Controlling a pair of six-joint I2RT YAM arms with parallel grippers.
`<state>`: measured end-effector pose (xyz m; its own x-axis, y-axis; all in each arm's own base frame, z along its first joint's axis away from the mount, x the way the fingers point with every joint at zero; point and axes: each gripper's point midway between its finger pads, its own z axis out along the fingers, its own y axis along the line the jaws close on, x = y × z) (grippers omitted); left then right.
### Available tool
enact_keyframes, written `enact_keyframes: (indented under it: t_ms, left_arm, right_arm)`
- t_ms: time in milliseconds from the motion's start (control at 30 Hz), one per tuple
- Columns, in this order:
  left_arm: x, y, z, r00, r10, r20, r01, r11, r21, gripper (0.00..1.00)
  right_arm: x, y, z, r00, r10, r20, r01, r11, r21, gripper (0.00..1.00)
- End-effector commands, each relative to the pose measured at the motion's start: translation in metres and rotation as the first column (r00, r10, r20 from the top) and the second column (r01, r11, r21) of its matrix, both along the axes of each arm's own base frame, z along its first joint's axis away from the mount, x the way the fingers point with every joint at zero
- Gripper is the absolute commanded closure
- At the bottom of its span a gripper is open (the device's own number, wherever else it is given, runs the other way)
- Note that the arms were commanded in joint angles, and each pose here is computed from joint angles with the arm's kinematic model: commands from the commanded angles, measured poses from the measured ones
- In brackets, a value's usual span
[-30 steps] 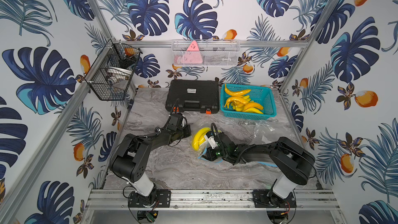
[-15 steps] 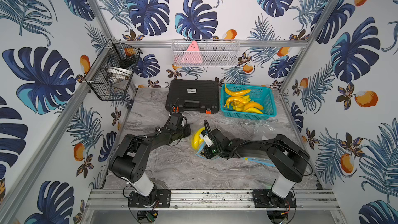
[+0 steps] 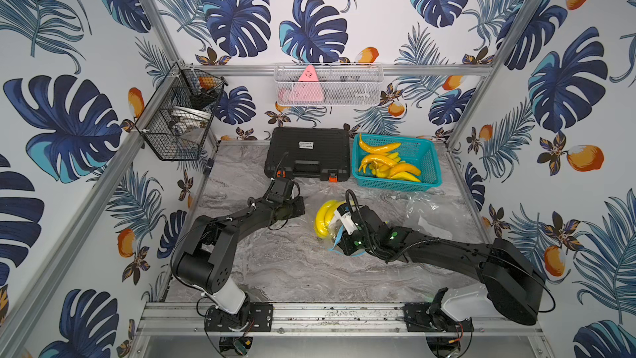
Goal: Open the zip-top bag and take out the banana
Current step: Pick up the banana from the zipper food storage bag.
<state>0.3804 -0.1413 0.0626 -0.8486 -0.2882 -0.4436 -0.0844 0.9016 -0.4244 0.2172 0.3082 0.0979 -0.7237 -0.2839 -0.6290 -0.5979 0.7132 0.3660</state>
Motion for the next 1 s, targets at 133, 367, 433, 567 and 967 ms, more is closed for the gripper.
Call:
enact_keyframes:
  t_ms: [133,367,433,567,967]
  left_arm:
    - [0.025,0.033,-0.01,0.993,0.1,0.058,-0.106,0.988,0.113,1.0]
    - [0.017,0.021,-0.009,0.996,0.069,0.06,-0.072,0.996,0.052,1.0]
    - [0.017,0.021,-0.01,0.996,0.069,0.056,-0.071,0.996,0.05,1.0]
    - [0.02,0.028,-0.013,0.996,0.079,0.049,-0.084,0.992,0.098,1.0]
    - [0.028,0.021,-0.016,0.996,0.077,0.048,-0.08,0.995,0.051,1.0]
  right_arm:
    - [-0.026,-0.043,-0.017,0.997,-0.04,-0.071,0.035,0.996,-0.079,0.8]
    - [-0.022,-0.033,-0.045,0.991,-0.036,-0.129,0.026,0.996,-0.084,0.75]
    - [-0.024,-0.028,-0.049,0.989,-0.02,-0.144,0.01,0.997,-0.07,0.82]
    - [-0.034,-0.025,-0.033,0.985,0.029,-0.17,-0.037,0.999,-0.039,0.92]
    - [-0.044,-0.032,-0.021,0.989,0.088,-0.119,-0.09,0.996,-0.019,0.53]
